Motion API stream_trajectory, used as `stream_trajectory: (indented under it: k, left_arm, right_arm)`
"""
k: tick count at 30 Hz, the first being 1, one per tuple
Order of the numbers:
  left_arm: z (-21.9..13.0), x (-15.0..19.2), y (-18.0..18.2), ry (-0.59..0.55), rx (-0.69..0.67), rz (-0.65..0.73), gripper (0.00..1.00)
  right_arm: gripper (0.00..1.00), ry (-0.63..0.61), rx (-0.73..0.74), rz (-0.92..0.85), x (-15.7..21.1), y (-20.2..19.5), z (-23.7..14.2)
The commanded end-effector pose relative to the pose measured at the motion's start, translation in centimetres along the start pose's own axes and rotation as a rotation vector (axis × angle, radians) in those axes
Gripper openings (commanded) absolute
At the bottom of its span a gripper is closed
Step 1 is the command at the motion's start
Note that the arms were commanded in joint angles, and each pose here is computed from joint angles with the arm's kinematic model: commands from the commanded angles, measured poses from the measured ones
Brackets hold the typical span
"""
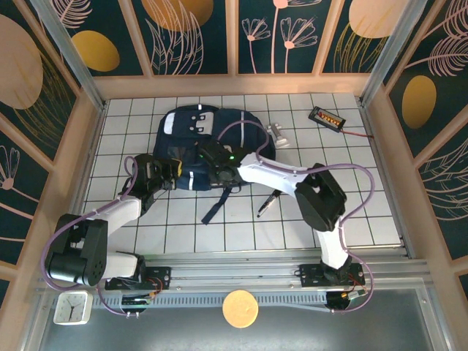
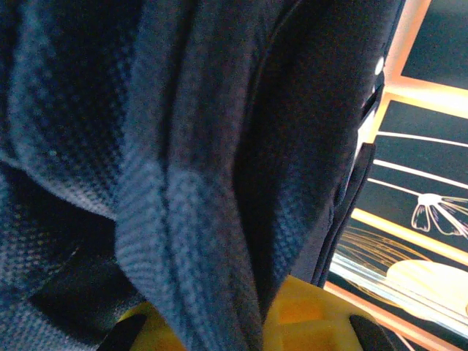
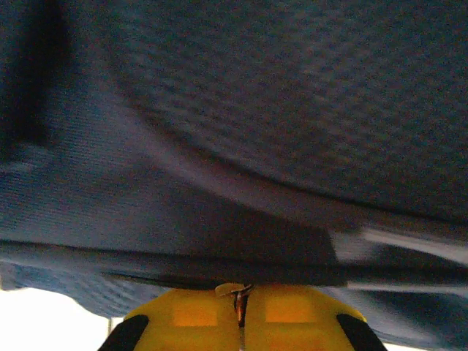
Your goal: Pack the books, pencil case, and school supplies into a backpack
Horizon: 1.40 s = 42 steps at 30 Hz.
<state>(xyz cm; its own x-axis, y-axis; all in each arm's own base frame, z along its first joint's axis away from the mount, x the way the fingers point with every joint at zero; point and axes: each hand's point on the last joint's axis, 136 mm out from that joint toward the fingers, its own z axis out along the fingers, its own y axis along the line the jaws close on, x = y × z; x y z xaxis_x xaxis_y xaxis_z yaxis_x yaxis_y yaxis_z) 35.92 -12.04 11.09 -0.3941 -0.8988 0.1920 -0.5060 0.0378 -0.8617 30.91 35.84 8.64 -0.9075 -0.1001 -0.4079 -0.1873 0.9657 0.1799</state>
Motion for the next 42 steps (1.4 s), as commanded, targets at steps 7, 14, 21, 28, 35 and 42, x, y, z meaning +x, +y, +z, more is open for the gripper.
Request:
stream_trajectory:
  k: [7, 14, 21, 28, 35, 42]
  left_arm:
    - [-1.5, -1.4, -1.3, 0.017, 0.006, 0.079, 0.0]
    - [-2.0, -2.8, -0.3, 0.034, -0.065, 0.151, 0.0]
    - [-1.8, -4.1, 0.1, 0.046, -0.097, 0.194, 0.0]
    - [-0.4, -8.9, -3.1, -0.019, -0.181, 0.341, 0.23]
    - [-0.9, -8.4, -3.9, -0.006, -0.17, 0.325, 0.98]
    - [-2.4, -1.0, 0.2, 0.071, -0.092, 0.165, 0.99]
  right_arm:
    - [0.0, 0.083, 0.157, 0.037, 0.7, -12.5, -1.9]
    - [0.0, 0.015, 0.154, 0.062, -3.6, -16.1, -2.1]
    - [0.0, -0.005, 0.011, 0.019, -4.9, -13.3, -2.1]
    - [0.0, 0.066, -0.16, -0.069, -1.1, -4.8, -1.5]
    - [0.0, 0.123, -0.251, -0.04, -0.4, 1.2, -0.1]
    - [0.0, 0.129, -0.298, -0.026, -0.9, 2.6, 0.0]
